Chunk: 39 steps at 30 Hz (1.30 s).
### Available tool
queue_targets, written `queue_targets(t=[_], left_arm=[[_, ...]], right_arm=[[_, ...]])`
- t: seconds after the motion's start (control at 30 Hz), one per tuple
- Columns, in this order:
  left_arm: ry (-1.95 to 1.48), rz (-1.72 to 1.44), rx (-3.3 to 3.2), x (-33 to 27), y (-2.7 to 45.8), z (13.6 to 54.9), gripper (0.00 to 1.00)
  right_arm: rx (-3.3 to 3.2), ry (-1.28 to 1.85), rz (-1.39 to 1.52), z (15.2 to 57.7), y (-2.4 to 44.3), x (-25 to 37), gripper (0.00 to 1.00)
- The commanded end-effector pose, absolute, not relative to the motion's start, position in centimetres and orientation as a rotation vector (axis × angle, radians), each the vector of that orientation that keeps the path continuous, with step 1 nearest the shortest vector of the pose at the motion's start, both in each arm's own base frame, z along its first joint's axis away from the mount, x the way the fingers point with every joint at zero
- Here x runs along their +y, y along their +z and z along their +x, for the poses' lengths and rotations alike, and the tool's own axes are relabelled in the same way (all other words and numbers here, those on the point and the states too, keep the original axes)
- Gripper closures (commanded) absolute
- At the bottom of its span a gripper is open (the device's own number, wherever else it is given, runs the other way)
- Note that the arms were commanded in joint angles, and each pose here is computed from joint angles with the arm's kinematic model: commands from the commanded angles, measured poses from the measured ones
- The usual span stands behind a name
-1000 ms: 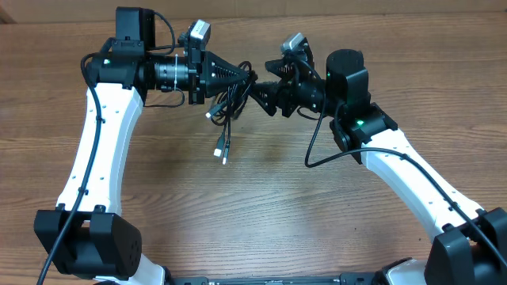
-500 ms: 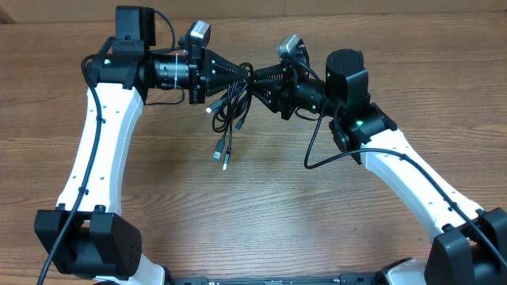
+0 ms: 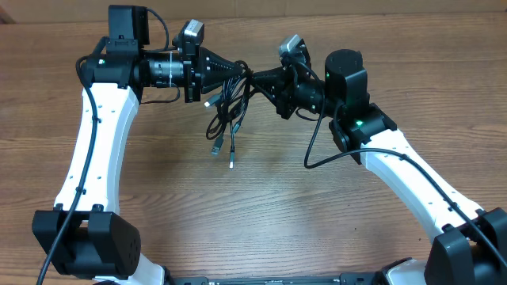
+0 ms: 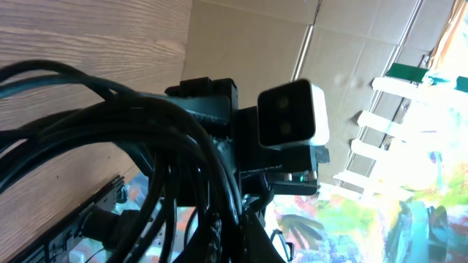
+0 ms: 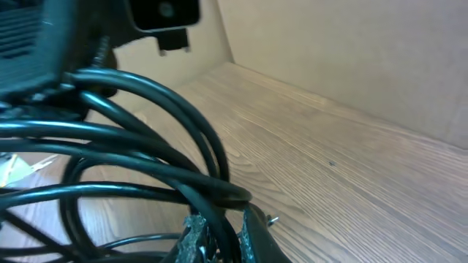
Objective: Untangle cables
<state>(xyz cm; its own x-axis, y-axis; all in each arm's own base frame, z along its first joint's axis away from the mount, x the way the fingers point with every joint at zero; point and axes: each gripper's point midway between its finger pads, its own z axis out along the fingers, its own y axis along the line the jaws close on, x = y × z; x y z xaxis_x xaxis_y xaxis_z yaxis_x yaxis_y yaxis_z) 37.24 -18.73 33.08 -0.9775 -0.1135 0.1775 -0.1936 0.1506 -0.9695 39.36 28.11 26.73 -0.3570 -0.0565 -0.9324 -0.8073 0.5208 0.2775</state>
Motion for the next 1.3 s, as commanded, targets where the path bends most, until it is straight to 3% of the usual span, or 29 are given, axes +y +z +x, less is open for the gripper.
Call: queue_targets(t=[0.0, 0.37, 0.77, 1.27], left_arm=[[2.023, 0.261, -2.327, -18.7, 34.5, 36.8, 0.96], [2.024, 0.257, -2.328, -18.7, 34.5, 36.8, 0.96], [2.031, 0.240, -2.338, -18.7, 34.5, 36.8, 0.96], [2.049, 0.198, -2.362, -18.6, 34.5, 36.9, 0.96]], right_arm=[[1.812, 0.854, -0.635, 40.8, 26.3, 27.1, 0.90], [1.961, 0.581, -0.290, 44.9, 24.1, 21.1, 0.90], [2.061, 0.497, 0.074, 47.4, 22.1, 12.0, 0.91], [2.155, 0.428, 0.187, 46.9, 19.8, 7.7, 0.92]])
